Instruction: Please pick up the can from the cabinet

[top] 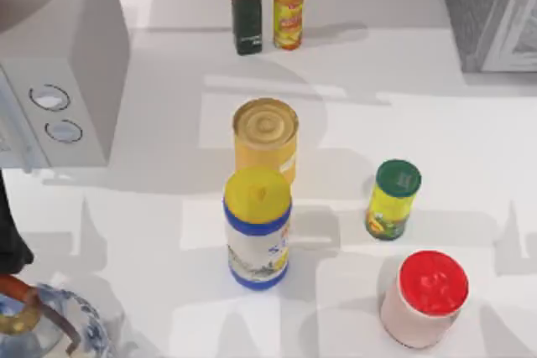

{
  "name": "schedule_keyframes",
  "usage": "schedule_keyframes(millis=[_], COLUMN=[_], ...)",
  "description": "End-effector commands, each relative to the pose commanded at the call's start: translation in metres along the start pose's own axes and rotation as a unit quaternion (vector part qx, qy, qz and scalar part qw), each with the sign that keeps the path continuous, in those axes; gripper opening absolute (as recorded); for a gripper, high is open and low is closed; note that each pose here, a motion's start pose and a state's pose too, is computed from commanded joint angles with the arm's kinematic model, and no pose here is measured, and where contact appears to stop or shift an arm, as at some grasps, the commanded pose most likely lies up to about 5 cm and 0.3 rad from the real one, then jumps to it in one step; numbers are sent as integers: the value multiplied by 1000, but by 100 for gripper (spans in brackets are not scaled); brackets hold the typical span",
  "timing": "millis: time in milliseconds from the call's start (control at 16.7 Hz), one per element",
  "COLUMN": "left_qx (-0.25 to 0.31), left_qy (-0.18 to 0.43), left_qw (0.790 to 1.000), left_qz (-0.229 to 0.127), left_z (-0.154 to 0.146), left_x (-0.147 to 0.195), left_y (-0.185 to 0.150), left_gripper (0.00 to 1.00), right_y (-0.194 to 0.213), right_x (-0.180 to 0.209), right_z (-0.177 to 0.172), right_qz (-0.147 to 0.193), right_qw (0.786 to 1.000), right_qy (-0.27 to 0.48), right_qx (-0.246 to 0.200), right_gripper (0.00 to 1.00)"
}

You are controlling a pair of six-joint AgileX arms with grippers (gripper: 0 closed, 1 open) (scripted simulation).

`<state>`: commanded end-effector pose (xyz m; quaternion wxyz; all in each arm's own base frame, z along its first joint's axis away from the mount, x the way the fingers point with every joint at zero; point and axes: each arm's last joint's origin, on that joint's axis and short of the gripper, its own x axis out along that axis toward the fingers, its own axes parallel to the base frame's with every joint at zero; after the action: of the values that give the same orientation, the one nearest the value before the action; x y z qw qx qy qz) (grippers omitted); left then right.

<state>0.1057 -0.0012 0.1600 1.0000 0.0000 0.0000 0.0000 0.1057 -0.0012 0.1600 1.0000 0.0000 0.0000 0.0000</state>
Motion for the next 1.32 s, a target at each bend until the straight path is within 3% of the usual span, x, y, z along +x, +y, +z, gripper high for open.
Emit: schedule_keyframes(millis=[240,420,780,1080,1320], left_qx=[0,0,0,0,0], left_qy=[0,0,0,0,0], left_qw=[1000,1000,1000,1000,1000], left_qz=[0,0,0,0,0], left_z=[0,0,0,0,0], left_x=[0,0,0,0,0], left_y=[0,0,0,0,0], left_gripper=[100,100,100,100,100], right_y=[0,1,8,21,34], right_x=[0,0,22,69,110], right_z=[8,41,154,254,312], right_qz=[-2,-5,-4,0,1], right_qw=[1000,1000,1000,1000,1000], right_qy=[0,3,12,13,6], right_qx=[0,0,-1,-2,-2], right_gripper=[100,100,100,100,100])
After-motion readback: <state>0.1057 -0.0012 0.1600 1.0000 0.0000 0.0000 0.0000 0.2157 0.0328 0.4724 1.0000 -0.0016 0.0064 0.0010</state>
